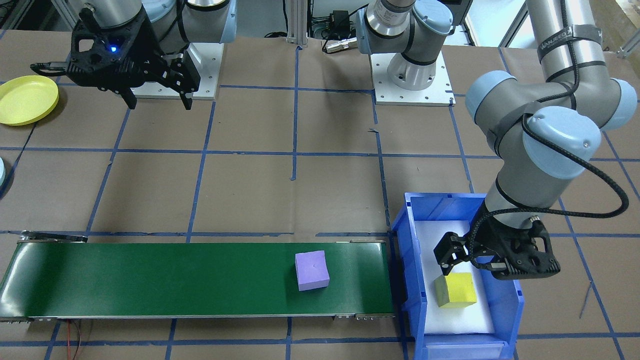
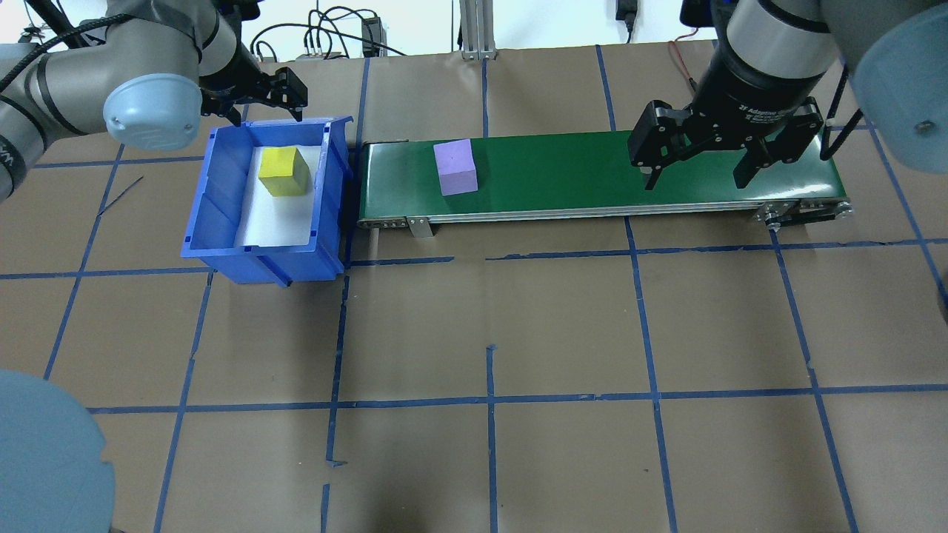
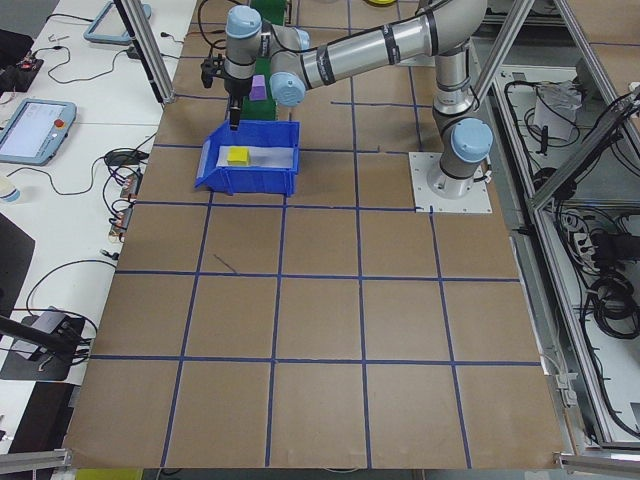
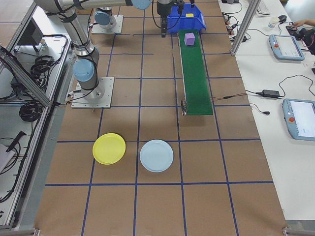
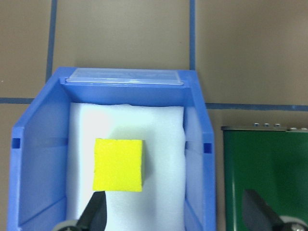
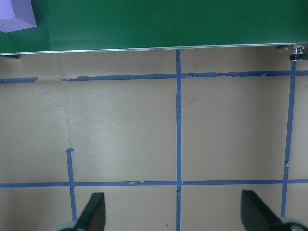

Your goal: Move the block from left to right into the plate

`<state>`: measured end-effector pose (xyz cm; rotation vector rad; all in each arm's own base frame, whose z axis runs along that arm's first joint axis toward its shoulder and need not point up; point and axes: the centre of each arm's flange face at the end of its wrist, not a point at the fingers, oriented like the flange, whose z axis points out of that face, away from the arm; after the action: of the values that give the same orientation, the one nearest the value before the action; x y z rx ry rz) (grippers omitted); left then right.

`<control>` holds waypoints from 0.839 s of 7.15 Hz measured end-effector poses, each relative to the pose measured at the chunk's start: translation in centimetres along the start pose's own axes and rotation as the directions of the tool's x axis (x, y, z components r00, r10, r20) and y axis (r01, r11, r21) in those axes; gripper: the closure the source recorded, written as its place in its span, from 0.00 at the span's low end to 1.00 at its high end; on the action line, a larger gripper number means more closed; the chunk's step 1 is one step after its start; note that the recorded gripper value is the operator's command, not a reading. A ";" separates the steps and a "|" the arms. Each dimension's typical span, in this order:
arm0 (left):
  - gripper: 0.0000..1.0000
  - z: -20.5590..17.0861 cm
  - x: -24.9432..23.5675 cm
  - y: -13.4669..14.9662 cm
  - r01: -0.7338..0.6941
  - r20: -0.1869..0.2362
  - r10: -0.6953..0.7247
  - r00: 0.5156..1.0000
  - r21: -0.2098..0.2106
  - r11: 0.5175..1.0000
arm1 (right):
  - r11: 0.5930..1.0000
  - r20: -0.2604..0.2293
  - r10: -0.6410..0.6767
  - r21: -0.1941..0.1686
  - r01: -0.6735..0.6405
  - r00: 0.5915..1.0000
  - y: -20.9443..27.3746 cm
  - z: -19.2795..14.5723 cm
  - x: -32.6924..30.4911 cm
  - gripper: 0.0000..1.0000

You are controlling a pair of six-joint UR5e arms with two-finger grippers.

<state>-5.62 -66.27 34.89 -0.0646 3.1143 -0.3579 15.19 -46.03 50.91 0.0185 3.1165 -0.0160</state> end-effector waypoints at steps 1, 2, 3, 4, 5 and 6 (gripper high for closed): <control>0.00 2.1 -0.7 -0.3 -0.006 0.000 0.006 1.000 -0.022 1.000 | 1.000 0.000 0.000 0.000 0.000 1.000 0.0 0.0 0.0 0.00; 0.00 4.4 -1.0 -0.9 -0.009 -0.001 0.009 1.000 -0.037 0.999 | 1.000 0.000 0.000 0.000 0.000 1.000 0.0 0.0 0.0 0.00; 0.00 6.4 -1.1 -1.5 -0.012 -0.003 0.012 1.000 -0.045 0.999 | 1.000 0.000 0.001 0.000 -0.001 1.000 0.0 0.0 0.0 0.00; 0.00 7.9 -1.2 -1.9 -0.015 -0.004 0.014 1.000 -0.055 0.998 | 1.000 0.000 0.001 0.000 -0.001 1.000 0.0 0.0 0.0 0.00; 0.00 9.2 -1.3 -1.9 -0.022 -0.006 0.021 1.000 -0.069 0.997 | 1.000 0.000 0.001 0.000 -0.001 1.000 0.0 0.0 0.0 0.00; 0.00 10.3 -1.3 -1.6 -0.039 -0.009 0.038 0.999 -0.087 0.995 | 1.000 0.000 0.000 0.000 0.000 1.000 0.0 0.0 0.0 0.00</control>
<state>-4.17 -70.11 25.22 -0.0040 3.1322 -0.2220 15.19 -46.03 50.91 0.0184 3.1164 -0.0160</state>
